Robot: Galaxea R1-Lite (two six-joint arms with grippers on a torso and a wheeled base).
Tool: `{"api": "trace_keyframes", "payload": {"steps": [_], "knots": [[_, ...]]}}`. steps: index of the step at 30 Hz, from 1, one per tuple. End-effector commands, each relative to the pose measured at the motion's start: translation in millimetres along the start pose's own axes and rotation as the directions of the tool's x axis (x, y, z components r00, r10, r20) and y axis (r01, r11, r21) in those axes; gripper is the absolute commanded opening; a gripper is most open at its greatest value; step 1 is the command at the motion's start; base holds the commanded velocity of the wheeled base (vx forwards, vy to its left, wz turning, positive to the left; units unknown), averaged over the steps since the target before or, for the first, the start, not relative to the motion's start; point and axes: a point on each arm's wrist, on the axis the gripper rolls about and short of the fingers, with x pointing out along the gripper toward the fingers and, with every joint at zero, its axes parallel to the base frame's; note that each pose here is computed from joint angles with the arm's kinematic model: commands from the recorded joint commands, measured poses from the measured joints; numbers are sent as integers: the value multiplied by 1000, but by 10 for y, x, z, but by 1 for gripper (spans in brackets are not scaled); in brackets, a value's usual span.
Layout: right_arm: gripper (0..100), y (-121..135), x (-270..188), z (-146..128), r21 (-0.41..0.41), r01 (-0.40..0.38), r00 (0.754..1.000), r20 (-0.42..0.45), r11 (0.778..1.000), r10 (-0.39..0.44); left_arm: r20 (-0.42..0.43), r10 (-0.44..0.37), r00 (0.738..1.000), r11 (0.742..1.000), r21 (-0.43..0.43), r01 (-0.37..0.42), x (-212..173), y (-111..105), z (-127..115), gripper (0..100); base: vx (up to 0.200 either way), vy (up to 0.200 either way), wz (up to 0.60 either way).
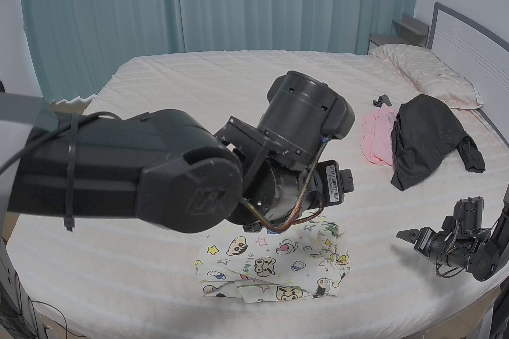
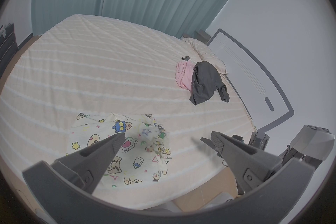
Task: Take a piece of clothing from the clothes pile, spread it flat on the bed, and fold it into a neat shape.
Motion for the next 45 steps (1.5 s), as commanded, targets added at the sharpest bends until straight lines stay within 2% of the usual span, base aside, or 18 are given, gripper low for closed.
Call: {"api": "trace_keyframes", "payload": {"steps": [1,3,5,9,10,12,14,15,17,21,24,26,27,30,32,35,39,45], "knots": [[100,2,1,-1,10,-1,1000,0,1000,1,3,1,1000,1000,-5,-1,-11,3,8,100,0,0,0],[100,2,1,-1,15,-1,1000,0,1000,1,1,9,1000,999,-33,-8,-14,28,8,100,0,0,0],[100,-1,1,1,17,-1,1000,-1,1000,1,2,23,1000,994,-107,-23,-38,100,36,100,0,0,0],[100,2,-1,-6,15,-2,1000,-3,1000,2,-14,77,997,972,-220,-78,-234,517,101,100,0,0,0],[100,10,-4,-14,14,-6,1000,-6,1000,6,-53,101,993,963,-246,-111,-304,745,64,100,0,0,0],[100,7,-14,-26,13,-6,1000,-11,1000,6,-97,123,988,951,-272,-145,-363,941,-14,100,0,0,0],[100,16,-18,-41,8,-10,1000,-14,1000,10,-146,155,977,926,-324,-196,-379,1180,-163,100,0,0,0],[100,18,-20,-45,7,-11,1000,-15,1000,11,-148,157,977,924,-328,-198,-378,1196,-171,100,0,0,0],[100,31,-34,-73,-2,-23,1000,-12,1000,23,-154,172,973,885,-409,-222,-324,1485,-356,100,0,0,0],[100,57,-52,-87,-12,-46,999,3,999,46,-160,183,970,866,-441,-236,-323,1772,-662,100,0,0,0],[100,78,-63,-114,-20,-56,998,-4,998,56,-164,178,970,848,-475,-236,-370,1866,-826,100,-133,0,0],[100,124,-81,-172,-27,-72,997,-20,997,72,-204,167,965,817,-519,-251,-438,2012,-1064,100,-200,0,0],[100,143,-87,-189,-21,-81,996,-24,996,81,-219,167,961,812,-523,-260,-441,2061,-1107,100,-200,0,0],[100,219,-86,-226,18,-117,993,-27,993,117,-278,153,949,768,-571,-291,-490,2282,-1187,100,-200,0,0],[100,238,-82,-244,24,-127,991,-33,992,127,-289,132,948,758,-586,-285,-509,2335,-1186,100,-100,0,0],[100,251,-74,-249,22,-132,990,-36,991,133,-278,134,951,765,-581,-277,-535,2354,-1169,100,0,0,0],[100,280,-61,-267,16,-144,988,-48,989,144,-265,186,946,730,-608,-314,-461,2540,-1086,100,0,0,0],[100,317,-41,-355,0,-151,985,-89,989,150,-232,187,954,726,-622,-294,-473,2615,-1077,100,0,0,0]]}}
